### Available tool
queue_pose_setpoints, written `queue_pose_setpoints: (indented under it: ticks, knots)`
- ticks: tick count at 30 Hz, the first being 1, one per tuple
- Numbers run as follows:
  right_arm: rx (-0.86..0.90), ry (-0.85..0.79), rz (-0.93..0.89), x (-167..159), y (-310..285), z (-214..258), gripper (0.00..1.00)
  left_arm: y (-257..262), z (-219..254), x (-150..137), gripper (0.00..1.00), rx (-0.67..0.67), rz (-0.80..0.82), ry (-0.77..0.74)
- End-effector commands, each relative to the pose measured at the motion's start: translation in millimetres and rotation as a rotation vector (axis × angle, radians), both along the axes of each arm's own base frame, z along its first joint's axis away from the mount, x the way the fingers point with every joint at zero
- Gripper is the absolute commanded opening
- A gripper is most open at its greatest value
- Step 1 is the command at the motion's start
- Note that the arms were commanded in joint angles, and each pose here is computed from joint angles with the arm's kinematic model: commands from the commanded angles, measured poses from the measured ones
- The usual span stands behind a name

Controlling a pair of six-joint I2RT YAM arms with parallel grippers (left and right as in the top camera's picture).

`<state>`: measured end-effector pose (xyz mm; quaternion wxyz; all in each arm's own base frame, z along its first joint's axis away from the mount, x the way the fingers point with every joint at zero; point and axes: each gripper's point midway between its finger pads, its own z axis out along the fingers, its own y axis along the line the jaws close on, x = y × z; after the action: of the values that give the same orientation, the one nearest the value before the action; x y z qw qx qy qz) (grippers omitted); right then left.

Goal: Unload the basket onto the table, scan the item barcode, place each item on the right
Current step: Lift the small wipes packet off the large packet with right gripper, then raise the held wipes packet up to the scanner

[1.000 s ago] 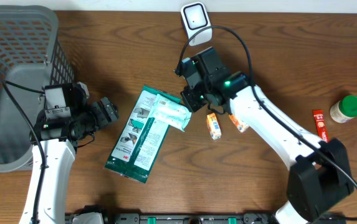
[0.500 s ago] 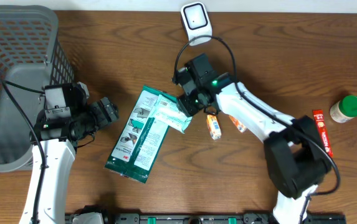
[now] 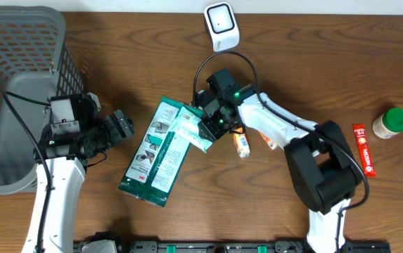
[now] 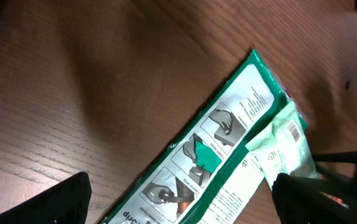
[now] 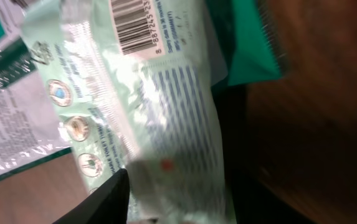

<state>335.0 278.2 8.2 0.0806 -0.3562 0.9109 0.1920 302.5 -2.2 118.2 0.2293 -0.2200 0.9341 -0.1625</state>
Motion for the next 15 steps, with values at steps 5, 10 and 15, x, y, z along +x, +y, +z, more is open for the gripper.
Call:
queue_pose_setpoints:
  ticks: [5, 10, 15]
  knots:
    - [-0.009, 0.037, 0.072, -6.6, -3.4, -26.1, 0.01, 5.2, 0.3, 0.8, 0.93, 0.005, 0.026, 0.005]
    - [0.015, -0.005, 0.044, 6.3, -9.2, 9.2, 0.01, 5.2, 0.2, 0.8, 0.93, 0.005, 0.026, 0.005]
    - [0.076, -0.156, 0.042, 24.9, -19.7, 82.2, 0.01, 5.2, 0.3, 0.8, 0.93, 0.005, 0.026, 0.005]
